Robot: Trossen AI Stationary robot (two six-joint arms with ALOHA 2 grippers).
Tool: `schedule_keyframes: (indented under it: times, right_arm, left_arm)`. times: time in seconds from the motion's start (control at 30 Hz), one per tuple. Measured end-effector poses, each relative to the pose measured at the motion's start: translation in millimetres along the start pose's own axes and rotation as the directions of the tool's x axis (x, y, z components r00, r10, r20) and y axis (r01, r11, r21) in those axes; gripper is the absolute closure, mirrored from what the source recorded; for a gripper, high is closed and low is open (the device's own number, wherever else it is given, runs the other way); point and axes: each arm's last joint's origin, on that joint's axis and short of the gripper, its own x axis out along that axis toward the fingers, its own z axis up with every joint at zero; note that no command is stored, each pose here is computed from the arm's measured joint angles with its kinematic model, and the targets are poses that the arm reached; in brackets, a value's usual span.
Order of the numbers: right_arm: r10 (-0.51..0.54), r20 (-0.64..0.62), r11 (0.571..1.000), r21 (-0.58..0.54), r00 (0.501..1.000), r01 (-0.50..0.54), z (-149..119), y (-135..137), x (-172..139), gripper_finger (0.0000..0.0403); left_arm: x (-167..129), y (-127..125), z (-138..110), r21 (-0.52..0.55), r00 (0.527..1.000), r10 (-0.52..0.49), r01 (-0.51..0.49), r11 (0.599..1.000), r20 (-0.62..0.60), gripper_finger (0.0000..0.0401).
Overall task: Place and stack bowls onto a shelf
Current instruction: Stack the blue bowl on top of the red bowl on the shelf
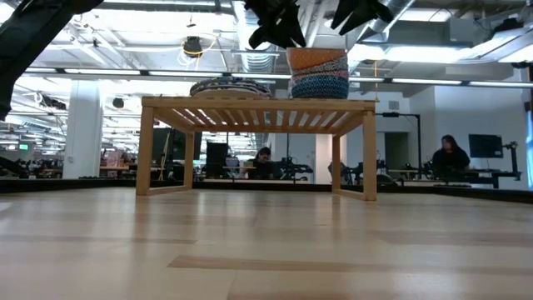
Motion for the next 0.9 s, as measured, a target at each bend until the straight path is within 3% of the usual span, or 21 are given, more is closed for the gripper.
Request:
schedule_keyframes:
  times: [0.3, 0.5, 0.7, 0.9]
  right_arm:
    - [0.074, -0.016, 0.996, -0.053, 0.997, -0.075, 1, 13, 13, 0.0246]
    - [0.055, -0.094, 0.994, -0.092, 0.994, -0.064, -3, 18, 45, 0.0256]
    - [0.045, -0.116, 0.994, -0.093, 0.992, -0.056, 0, 12, 59, 0.0269]
    - [0.028, -0.100, 0.997, -0.070, 0.995, -0.035, 3, -1, 48, 0.0270]
  left_arm:
    - [0, 5, 3, -0.040, 0.998, 0.051, -0.050, 0.998, 0.030, 0.0269]
    - [-1, 10, -2, -0.017, 0.980, 0.196, -0.197, 0.980, -0.012, 0.0269]
    - [-1, 16, -3, -0.032, 0.977, 0.210, -0.211, 0.977, -0.029, 0.0268]
    - [-1, 17, -3, -0.025, 0.980, 0.194, -0.195, 0.980, -0.034, 0.0269]
